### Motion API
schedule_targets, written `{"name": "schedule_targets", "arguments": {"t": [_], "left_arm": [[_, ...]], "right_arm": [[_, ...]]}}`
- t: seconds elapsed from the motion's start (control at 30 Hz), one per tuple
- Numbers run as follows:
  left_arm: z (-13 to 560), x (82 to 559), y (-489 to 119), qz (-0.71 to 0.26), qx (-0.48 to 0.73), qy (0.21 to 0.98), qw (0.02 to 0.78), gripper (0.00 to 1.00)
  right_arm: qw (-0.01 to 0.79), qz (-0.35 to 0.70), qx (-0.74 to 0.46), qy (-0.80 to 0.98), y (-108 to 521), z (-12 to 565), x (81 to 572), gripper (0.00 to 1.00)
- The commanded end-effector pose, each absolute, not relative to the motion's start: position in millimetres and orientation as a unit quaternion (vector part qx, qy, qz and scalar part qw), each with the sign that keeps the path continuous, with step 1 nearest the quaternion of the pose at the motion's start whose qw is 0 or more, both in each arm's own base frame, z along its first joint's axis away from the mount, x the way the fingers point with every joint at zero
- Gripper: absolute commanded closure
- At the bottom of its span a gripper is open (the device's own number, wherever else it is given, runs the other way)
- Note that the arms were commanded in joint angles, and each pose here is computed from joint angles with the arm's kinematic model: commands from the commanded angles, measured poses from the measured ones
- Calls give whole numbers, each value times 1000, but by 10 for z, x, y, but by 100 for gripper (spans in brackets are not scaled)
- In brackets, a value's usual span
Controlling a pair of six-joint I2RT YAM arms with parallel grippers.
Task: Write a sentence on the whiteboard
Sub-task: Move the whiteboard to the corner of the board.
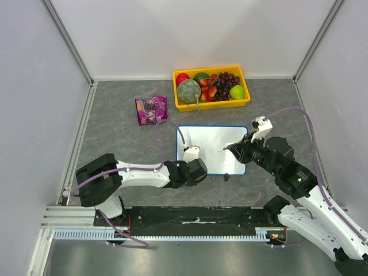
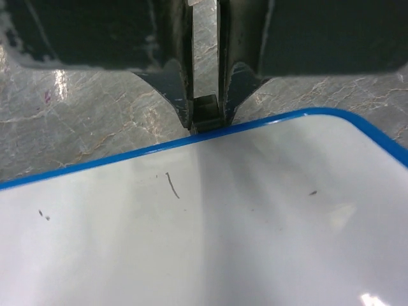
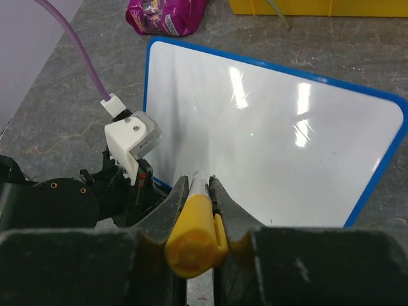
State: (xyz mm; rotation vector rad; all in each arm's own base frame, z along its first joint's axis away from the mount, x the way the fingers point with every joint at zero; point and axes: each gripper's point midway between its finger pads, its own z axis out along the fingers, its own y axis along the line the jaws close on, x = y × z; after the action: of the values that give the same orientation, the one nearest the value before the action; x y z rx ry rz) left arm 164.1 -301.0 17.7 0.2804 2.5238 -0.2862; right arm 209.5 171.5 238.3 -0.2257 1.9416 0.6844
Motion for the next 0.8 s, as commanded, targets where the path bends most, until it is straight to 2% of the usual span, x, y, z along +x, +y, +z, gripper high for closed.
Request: {"name": "schedule_targets", "arguments": {"t": [0.0, 0.47, 0.77], "left_arm": [[31, 1645, -2794, -47, 85, 952, 291, 97], [97, 1226, -2592, -9, 55, 960, 274, 98], [165, 874, -2608, -19, 37, 965, 258, 98]], "right_arm": [[542, 287, -93, 784, 1704, 2632, 2147, 100], [535, 310, -104, 779, 1758, 2664, 2058, 100], [535, 332, -109, 770, 1775, 2752, 1965, 100]]}}
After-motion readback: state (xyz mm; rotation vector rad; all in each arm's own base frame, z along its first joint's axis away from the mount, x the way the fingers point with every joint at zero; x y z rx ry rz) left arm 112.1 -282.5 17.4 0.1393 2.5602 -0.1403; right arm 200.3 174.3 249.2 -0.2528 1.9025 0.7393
